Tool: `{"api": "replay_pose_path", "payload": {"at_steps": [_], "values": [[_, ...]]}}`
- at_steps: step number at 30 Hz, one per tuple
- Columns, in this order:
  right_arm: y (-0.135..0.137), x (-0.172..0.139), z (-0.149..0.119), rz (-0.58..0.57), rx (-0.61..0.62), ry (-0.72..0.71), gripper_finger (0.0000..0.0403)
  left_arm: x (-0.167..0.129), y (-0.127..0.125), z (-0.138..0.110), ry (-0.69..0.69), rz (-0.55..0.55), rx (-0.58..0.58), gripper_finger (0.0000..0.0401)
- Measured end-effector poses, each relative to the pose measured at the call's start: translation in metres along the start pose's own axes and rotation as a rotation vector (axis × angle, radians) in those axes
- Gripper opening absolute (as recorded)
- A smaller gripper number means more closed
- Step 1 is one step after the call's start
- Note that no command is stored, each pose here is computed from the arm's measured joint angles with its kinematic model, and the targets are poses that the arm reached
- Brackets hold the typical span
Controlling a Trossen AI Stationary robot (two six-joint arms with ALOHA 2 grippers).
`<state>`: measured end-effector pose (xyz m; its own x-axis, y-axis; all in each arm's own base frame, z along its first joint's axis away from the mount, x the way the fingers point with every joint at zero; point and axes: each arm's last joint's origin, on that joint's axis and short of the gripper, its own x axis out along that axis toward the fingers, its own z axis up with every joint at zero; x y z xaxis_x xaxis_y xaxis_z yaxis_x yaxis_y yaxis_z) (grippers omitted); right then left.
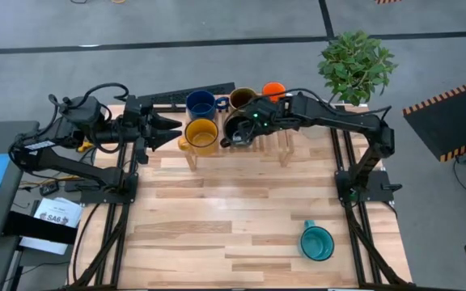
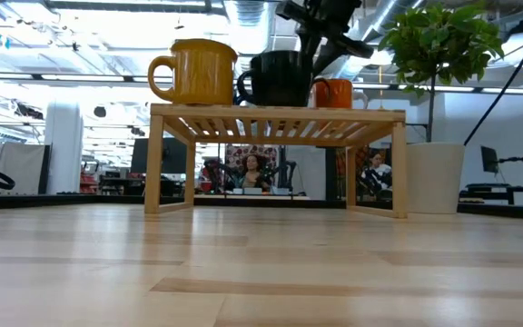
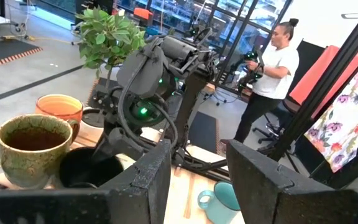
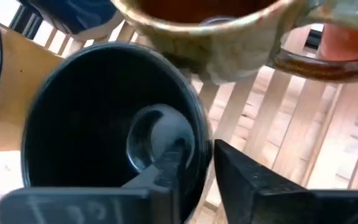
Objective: Place coffee mugs
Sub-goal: Put the black mug on the shelf, then put the light blue mug on the shelf
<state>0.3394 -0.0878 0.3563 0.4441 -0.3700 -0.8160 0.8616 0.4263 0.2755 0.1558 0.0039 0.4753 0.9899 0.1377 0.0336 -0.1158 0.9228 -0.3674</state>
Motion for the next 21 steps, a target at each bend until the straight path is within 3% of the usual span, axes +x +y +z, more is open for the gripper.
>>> {"api": "replay_pose_path", "payload": {"at_steps": [10,21], "values": [[-0.002,-0.009,0.001,0.024,-0.04,0.0,0.018,0.0,0.0,0.0,0.0,0.0,0.0,0.0139],[-0.028,-0.077,-0.021,0.044,-0.227,0.071,0.0209,0.0,0.001,-0.001,0.014,0.005,0.009,0.0139]]}}
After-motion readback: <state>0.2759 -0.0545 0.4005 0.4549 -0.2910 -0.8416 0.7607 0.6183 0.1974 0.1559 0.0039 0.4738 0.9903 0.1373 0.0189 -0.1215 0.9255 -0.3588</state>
